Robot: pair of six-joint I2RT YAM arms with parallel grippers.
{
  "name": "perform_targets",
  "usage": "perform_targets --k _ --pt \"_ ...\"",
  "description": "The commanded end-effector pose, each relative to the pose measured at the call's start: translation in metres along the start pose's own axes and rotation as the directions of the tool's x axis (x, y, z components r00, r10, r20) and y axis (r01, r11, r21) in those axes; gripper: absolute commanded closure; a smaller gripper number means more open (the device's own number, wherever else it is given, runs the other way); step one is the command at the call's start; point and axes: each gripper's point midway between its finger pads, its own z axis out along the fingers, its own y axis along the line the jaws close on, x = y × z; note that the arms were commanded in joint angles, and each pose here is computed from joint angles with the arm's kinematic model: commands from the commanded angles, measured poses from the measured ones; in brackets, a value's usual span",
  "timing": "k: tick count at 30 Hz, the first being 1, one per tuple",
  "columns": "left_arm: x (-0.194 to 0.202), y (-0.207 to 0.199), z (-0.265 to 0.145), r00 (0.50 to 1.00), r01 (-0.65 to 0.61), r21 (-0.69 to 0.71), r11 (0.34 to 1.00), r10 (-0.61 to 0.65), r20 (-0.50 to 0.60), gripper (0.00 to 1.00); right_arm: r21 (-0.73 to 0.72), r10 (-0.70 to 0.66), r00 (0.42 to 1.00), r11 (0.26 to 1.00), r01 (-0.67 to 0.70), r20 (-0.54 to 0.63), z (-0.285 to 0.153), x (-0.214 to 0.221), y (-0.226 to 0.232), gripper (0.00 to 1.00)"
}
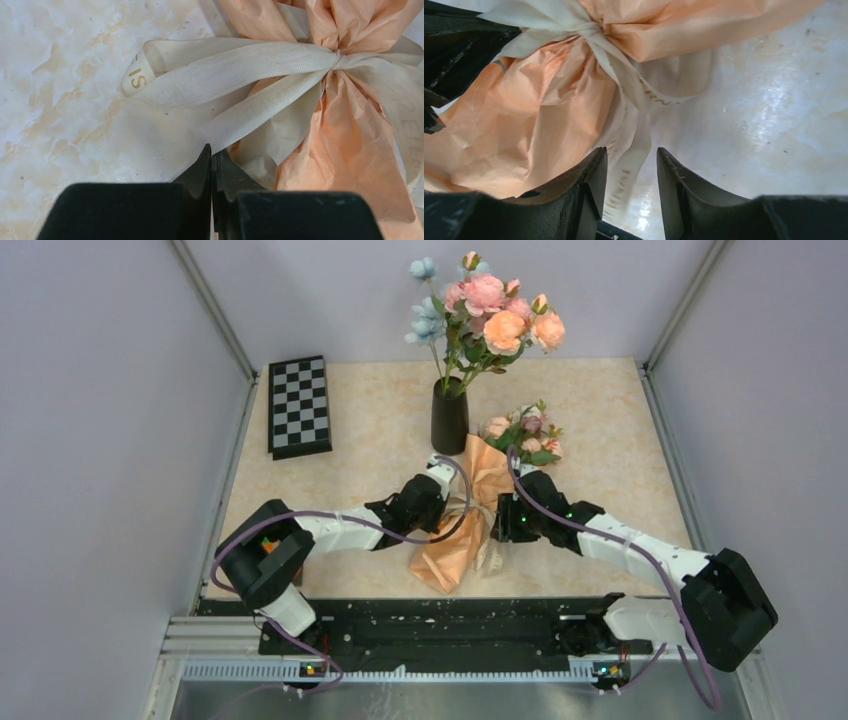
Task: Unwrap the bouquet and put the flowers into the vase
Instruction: Untie the ribbon from the wrapping paper.
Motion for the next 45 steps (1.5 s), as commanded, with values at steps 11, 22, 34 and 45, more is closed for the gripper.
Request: perform_targets --k 11,22,34,45 --pt "-0.007 0.010 -0.006 0.999 0.017 0.000 1.000 -0.017 0.031 1.00 0.001 0.224 0.955 0.974 -0.228 0.192 -0.036 -0.053 -0.029 0.53" --pt "-0.010 0.007 -0.011 0.999 -0.003 0.031 1.000 0.001 0.053 1.00 -0.207 0.615 0.728 0.788 -0.579 0.305 -0.027 -0.066 -0.027 0.51" --pt "-0.008 0.004 -0.011 0.999 -0.016 0.051 0.999 0.013 0.051 1.00 -0.253 0.690 0.676 0.724 -0.642 0.259 -0.009 -0.055 -0.027 0.52" --pt "-0.007 0.003 -0.011 0.999 -0.011 0.055 0.998 0.008 0.051 1.00 -0.233 0.707 0.665 0.708 -0.667 0.241 0.003 -0.049 -0.032 0.54"
